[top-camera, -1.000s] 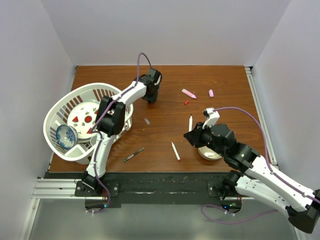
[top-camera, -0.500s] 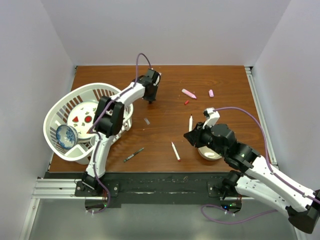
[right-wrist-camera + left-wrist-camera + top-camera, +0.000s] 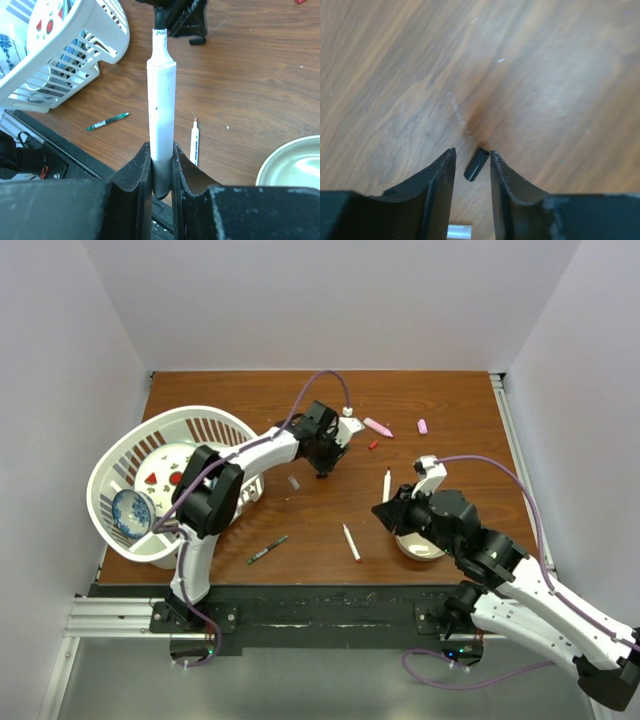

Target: Insert the pens into the pen caps

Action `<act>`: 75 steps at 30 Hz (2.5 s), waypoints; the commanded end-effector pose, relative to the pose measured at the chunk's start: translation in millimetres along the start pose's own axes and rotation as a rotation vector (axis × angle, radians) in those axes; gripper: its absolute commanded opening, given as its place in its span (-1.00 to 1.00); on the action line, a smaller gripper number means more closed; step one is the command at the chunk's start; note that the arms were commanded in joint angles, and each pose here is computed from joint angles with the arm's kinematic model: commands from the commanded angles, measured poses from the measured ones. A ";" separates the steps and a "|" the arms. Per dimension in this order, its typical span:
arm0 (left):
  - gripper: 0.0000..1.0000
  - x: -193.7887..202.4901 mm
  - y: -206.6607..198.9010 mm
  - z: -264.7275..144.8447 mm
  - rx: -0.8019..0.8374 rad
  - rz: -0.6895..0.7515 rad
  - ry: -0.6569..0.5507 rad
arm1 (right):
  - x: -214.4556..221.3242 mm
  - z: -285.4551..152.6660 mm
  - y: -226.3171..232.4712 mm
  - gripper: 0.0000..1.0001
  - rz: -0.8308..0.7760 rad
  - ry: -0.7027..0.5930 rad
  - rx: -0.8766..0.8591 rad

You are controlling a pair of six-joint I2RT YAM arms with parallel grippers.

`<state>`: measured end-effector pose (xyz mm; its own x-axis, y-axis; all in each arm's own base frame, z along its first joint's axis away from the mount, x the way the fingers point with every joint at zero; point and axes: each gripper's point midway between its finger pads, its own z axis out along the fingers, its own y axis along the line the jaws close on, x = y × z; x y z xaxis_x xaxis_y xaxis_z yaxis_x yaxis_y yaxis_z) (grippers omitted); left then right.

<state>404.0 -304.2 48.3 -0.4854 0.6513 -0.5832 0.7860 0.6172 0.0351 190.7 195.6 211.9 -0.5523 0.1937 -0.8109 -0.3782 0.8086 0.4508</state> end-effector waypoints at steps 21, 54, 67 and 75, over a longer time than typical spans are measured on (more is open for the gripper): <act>-0.41 -19.1 -8.8 -47.1 -0.112 -0.673 -0.172 | -36.1 -32.3 1.9 -1.00 0.007 -0.130 -0.003; -0.79 23.6 13.8 8.9 -0.278 -0.664 0.010 | -43.0 -41.0 0.0 -1.00 0.002 -0.156 0.005; -0.37 -10.9 23.0 -19.6 -0.304 -0.717 -0.098 | -39.3 -40.0 -2.8 -1.00 -0.006 -0.149 0.012; -0.28 -19.1 14.5 -16.1 -0.286 -0.704 -0.100 | -37.0 -39.2 -3.5 -1.00 -0.007 -0.144 0.012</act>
<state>405.4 -286.5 36.5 -0.8333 0.0712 -0.5481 0.1703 0.9765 -0.1319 178.9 166.6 240.4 -0.4800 0.2426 -0.8430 -0.3708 0.8148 0.4456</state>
